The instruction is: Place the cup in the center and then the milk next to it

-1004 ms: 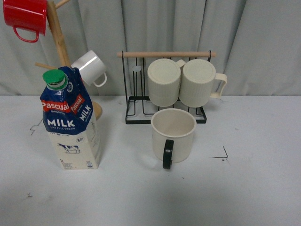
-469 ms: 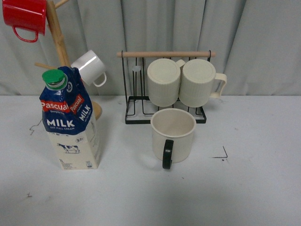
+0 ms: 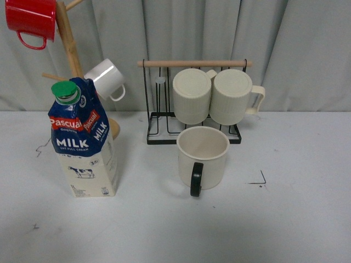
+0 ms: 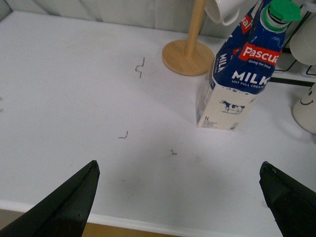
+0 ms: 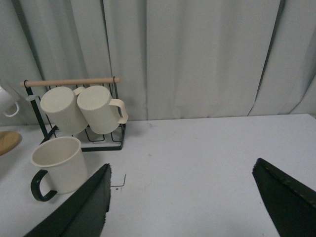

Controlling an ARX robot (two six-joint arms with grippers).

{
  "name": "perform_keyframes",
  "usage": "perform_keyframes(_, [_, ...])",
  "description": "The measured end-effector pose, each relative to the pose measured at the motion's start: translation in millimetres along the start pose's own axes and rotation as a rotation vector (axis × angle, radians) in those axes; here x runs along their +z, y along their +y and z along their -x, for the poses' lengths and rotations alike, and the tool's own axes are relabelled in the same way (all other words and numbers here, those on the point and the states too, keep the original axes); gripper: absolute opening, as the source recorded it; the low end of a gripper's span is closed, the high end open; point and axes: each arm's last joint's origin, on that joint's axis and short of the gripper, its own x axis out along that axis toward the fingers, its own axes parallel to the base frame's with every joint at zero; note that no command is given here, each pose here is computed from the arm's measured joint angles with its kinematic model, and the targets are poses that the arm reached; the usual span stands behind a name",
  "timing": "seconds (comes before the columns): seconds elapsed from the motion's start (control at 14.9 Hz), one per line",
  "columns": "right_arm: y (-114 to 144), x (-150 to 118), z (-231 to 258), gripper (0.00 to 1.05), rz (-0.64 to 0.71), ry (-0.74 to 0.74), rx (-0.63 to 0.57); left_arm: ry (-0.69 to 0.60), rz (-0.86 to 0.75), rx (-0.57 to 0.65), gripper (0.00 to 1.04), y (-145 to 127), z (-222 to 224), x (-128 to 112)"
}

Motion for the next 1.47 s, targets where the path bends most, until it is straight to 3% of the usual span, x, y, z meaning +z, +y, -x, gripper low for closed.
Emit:
perform_keyframes(0.07, [0,0,0,0.96,0.000,0.000,0.000,-0.015,0.042,0.012,0.98,-4,-7,19])
perform_keyframes(0.13, [0,0,0,0.99,0.000,0.002,0.000,-0.072,0.061,0.009,0.98,-10,-16,44])
perform_keyframes(0.2, [0,0,0,0.98,0.000,0.001,0.000,-0.144,0.052,-0.059,0.98,-22,-44,84])
perform_keyframes(0.27, [0,0,0,0.98,0.000,0.001,0.000,-0.125,0.022,-0.119,0.98,-33,-78,104])
perform_keyframes(0.47, [0,0,0,0.98,0.000,0.001,0.000,-0.084,-0.071,-0.165,0.98,-50,-131,128])
perform_keyframes(0.87, [0,0,0,0.98,0.000,0.001,0.000,0.041,-0.159,-0.150,0.98,-55,-190,123])
perform_keyframes(1.47, [0,0,0,0.98,0.000,0.001,0.000,0.109,-0.196,-0.239,0.98,-83,-201,104])
